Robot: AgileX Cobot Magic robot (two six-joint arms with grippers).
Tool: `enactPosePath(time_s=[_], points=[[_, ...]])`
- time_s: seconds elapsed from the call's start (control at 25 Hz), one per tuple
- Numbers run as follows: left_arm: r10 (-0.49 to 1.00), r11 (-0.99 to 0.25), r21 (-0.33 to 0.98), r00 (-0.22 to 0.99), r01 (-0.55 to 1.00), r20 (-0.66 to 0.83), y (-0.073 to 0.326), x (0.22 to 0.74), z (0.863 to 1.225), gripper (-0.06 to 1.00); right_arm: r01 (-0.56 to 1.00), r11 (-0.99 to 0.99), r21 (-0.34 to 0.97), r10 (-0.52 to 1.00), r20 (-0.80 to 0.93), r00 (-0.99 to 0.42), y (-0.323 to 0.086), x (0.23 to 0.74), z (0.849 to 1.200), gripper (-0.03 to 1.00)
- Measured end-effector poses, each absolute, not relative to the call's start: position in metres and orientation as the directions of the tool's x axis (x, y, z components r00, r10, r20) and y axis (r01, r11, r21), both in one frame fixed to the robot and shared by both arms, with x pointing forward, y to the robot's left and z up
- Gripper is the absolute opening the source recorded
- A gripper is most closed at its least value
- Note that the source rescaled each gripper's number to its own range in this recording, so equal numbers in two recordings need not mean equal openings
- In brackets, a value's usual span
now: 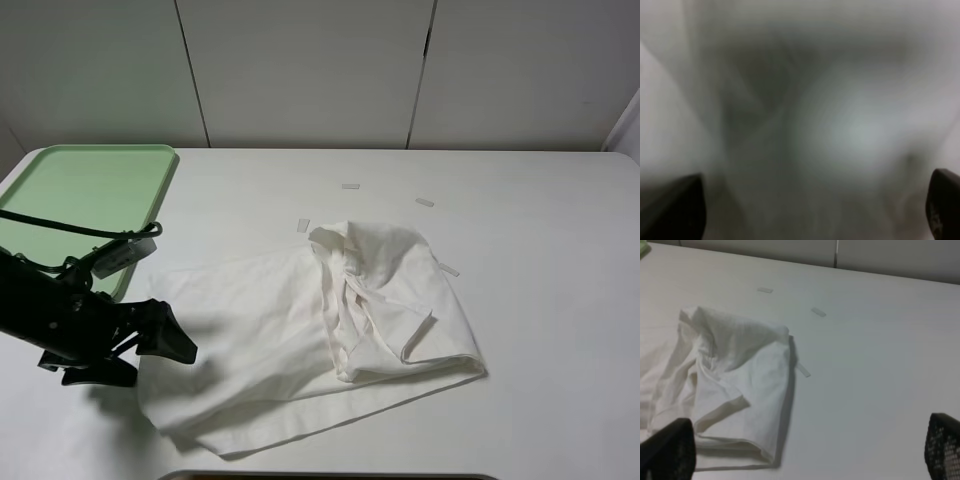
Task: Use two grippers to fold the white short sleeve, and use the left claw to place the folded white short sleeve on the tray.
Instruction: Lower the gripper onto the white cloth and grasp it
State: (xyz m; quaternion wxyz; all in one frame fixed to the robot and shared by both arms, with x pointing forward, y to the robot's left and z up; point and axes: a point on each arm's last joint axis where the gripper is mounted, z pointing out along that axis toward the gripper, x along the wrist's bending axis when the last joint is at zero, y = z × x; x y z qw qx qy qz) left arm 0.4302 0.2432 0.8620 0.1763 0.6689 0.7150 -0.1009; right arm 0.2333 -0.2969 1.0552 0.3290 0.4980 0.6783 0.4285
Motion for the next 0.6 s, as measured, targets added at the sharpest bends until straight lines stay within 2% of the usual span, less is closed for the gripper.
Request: enactPosePath(time_s=[0.24,0.36,0.4,0.44,0.52,0.56,0.6], points=[[0.916,0.079,0.075,-0.043,0.994,-0.398,0.234,0.432,0.858,0.85,0.394,0.137,0.909,0.958,-0.02,-0.288,-0.297,0.233,1.055,1.0],[0.92,0.058,0.085,-0.02,0.995,-0.392,0.227,0.436,0.857,0.73,0.394,0.137,0.909,0.958,-0.02,-0.288,-0.297,0.233,1.055,1.0],[0.92,0.058,0.085,-0.02,0.995,-0.392,0.227,0.436,0.857,0.73,0.394,0.137,0.909,0.958,-0.02,-0.288,-0.297,0.233,1.055,1.0],[0.924,0.052,0.093,-0.012,0.994,-0.383,0.226,0.437,0.856,0.68,0.394,0.137,0.909,0.958,-0.02,-0.288,-0.297,0.233,1.055,1.0],[0.925,0.051,0.097,-0.01,0.994,-0.38,0.226,0.438,0.856,0.64,0.394,0.137,0.909,0.958,-0.02,-0.288,-0.297,0.233,1.055,1.0],[0.929,0.04,0.1,-0.001,0.994,-0.37,0.225,0.438,0.855,0.58,0.394,0.137,0.909,0.958,-0.02,-0.288,-0.297,0.233,1.055,1.0],[0.942,0.022,0.12,0.02,0.993,-0.334,0.227,0.44,0.852,0.22,0.394,0.137,0.909,0.958,-0.02,-0.288,-0.297,0.233,1.055,1.0]])
